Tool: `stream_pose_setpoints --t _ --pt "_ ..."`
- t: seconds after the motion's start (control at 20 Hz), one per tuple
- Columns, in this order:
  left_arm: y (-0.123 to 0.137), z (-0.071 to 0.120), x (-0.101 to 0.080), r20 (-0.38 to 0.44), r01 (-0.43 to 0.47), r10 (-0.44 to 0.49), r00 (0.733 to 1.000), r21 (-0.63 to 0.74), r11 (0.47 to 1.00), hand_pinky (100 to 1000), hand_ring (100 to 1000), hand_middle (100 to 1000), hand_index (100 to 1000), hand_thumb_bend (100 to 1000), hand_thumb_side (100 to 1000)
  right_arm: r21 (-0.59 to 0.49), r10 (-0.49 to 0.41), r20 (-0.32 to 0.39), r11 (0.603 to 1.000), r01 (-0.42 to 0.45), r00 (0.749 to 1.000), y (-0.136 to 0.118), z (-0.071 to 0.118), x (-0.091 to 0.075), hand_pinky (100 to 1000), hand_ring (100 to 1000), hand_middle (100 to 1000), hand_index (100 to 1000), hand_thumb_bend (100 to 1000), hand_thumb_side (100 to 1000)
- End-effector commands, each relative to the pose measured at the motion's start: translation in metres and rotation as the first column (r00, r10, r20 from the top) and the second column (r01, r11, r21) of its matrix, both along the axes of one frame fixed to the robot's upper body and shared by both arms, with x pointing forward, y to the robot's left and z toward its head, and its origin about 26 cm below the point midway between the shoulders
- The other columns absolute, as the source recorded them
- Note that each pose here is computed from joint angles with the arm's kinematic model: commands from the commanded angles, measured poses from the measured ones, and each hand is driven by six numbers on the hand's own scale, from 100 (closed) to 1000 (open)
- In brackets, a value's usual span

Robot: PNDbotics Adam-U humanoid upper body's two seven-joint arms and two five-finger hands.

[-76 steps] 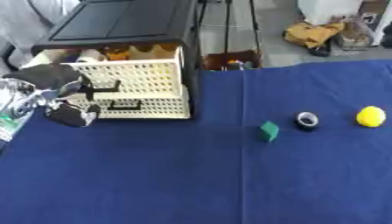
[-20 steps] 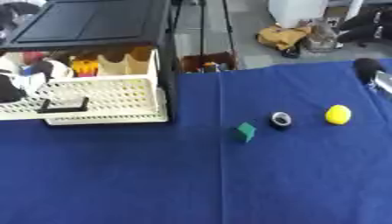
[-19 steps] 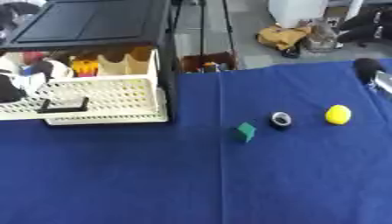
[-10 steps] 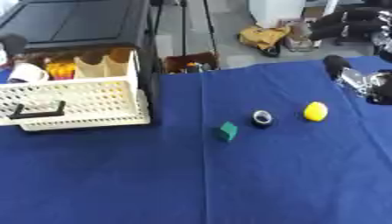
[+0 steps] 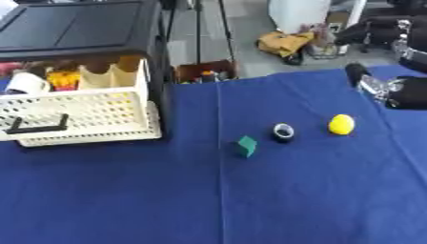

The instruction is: Pick up objects from table and place into drawer.

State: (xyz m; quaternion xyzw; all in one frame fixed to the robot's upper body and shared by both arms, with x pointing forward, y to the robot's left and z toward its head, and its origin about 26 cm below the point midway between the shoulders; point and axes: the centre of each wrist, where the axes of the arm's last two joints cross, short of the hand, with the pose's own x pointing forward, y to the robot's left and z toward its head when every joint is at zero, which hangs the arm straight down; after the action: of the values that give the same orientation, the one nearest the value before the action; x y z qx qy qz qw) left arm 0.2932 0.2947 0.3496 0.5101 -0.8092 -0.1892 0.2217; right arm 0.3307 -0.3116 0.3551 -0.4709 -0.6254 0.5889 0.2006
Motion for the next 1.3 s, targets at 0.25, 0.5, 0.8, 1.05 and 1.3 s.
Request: stream_pose_setpoints --t 0.25,0.5,0.8,1.05,1.3 --pt "0.003 -0.002 -0.003 0.023 0.018 -0.017 1.000 -0.056 0.998 614 659 699 976 538 876 0.019 -0.135 -0.113 0.990 0.138 0.984 -0.031 0.004 0.029 882 982 900 1000 171 754" --pt "0.002 -0.005 -0.002 0.006 0.025 -0.025 1.000 -0.070 0.997 610 652 699 976 528 877 0.052 -0.210 -0.228 0.972 0.227 0.951 -0.047 -0.004 0.050 894 985 925 1000 212 731" --pt "0.001 -0.007 -0.001 -0.003 0.029 -0.029 1.000 -0.078 0.997 597 642 696 971 522 878 0.068 -0.313 -0.343 0.932 0.356 0.886 -0.065 -0.017 0.071 911 997 955 1000 324 805" --pt "0.001 -0.008 -0.001 -0.008 0.030 -0.031 0.999 -0.082 0.996 585 636 694 968 526 874 0.065 -0.374 -0.409 0.898 0.436 0.832 -0.077 -0.032 0.083 890 976 945 1000 404 851" --pt "0.001 -0.008 -0.001 -0.011 0.031 -0.032 0.999 -0.087 0.996 584 634 694 967 513 864 0.048 -0.395 -0.463 0.883 0.468 0.793 -0.085 -0.049 0.090 895 979 947 1000 337 781"
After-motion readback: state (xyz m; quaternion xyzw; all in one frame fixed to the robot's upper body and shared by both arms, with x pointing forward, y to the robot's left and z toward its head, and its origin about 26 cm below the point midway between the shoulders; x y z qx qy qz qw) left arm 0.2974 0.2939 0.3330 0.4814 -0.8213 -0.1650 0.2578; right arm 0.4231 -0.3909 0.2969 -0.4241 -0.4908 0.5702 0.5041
